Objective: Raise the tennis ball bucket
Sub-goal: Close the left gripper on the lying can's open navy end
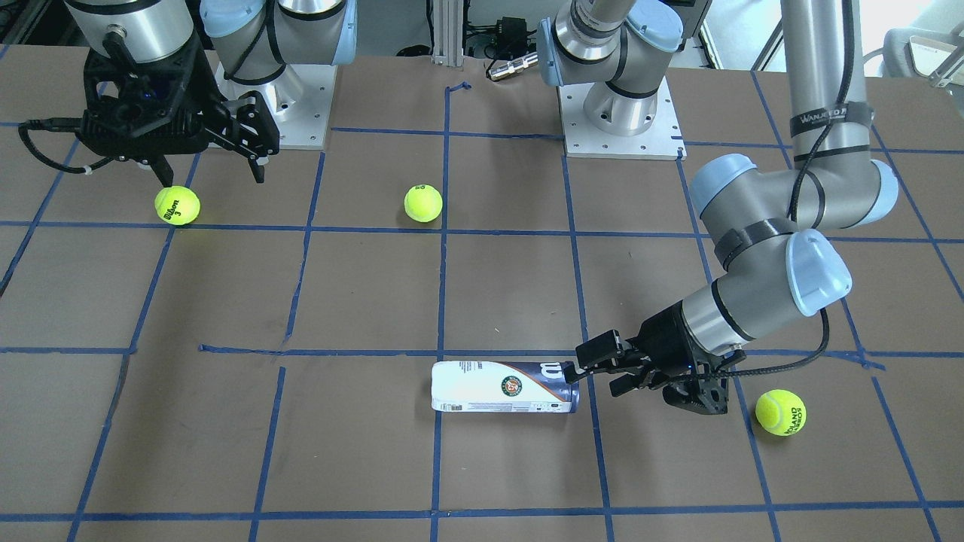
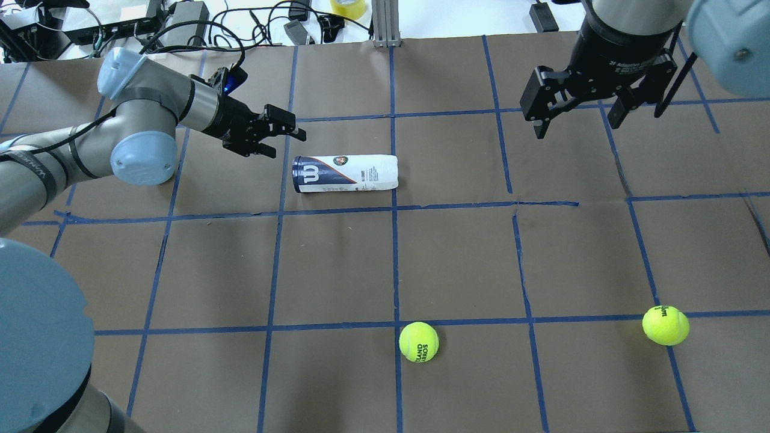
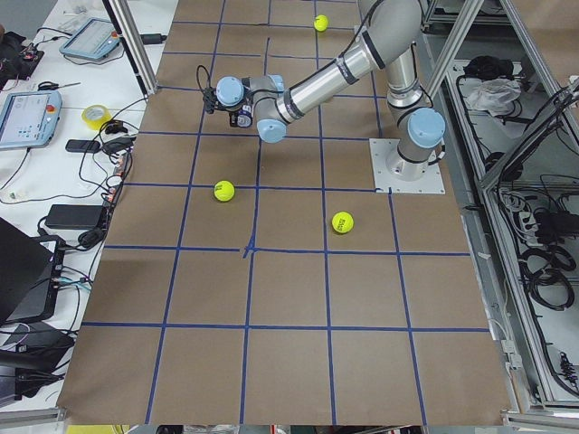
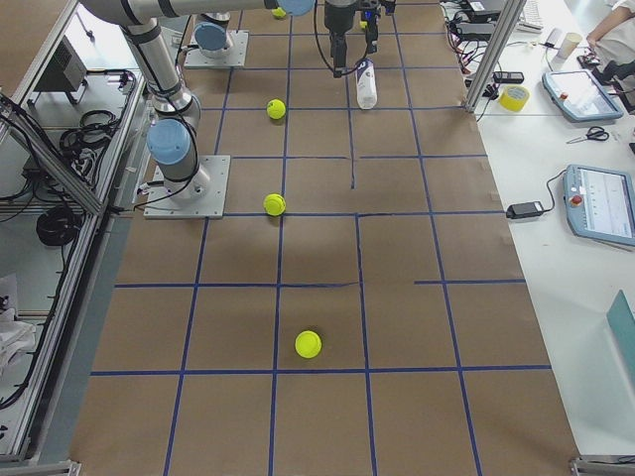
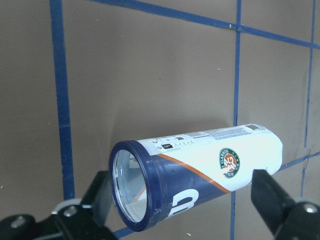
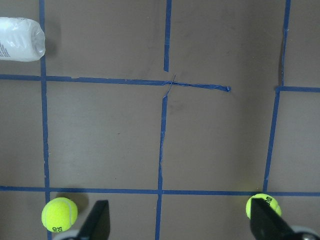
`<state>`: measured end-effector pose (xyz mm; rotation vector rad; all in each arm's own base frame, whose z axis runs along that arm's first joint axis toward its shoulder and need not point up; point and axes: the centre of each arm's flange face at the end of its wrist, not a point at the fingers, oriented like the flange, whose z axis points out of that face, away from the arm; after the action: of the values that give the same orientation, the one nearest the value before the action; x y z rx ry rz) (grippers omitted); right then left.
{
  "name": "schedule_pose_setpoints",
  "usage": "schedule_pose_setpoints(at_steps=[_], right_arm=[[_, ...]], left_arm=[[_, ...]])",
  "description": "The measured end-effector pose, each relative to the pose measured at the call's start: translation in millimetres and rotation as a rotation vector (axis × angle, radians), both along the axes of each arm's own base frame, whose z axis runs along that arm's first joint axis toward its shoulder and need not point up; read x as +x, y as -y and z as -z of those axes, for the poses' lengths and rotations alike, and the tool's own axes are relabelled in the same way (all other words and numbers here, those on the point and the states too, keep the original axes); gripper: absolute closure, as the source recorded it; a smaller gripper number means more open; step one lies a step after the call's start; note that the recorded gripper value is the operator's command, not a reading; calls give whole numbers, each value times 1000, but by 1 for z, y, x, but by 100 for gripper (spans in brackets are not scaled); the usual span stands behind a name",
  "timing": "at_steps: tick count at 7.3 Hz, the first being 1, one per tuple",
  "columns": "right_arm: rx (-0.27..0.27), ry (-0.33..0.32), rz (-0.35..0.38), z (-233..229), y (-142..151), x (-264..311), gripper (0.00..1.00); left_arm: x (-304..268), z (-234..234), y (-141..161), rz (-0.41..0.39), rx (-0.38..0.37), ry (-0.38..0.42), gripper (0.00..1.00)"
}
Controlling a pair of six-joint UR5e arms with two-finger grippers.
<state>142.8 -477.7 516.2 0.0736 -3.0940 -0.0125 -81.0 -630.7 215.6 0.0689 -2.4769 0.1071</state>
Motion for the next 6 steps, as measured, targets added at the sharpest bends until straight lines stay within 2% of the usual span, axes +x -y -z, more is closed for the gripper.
schedule_pose_setpoints(at_steps=[3, 6], right_arm=[[-41, 37, -17, -2, 5, 3, 0], [-40, 52, -44, 5, 4, 4, 0]], left_arm=[[-7, 19, 0, -42, 61, -98, 0], [-9, 28, -4, -61, 101, -125, 0]])
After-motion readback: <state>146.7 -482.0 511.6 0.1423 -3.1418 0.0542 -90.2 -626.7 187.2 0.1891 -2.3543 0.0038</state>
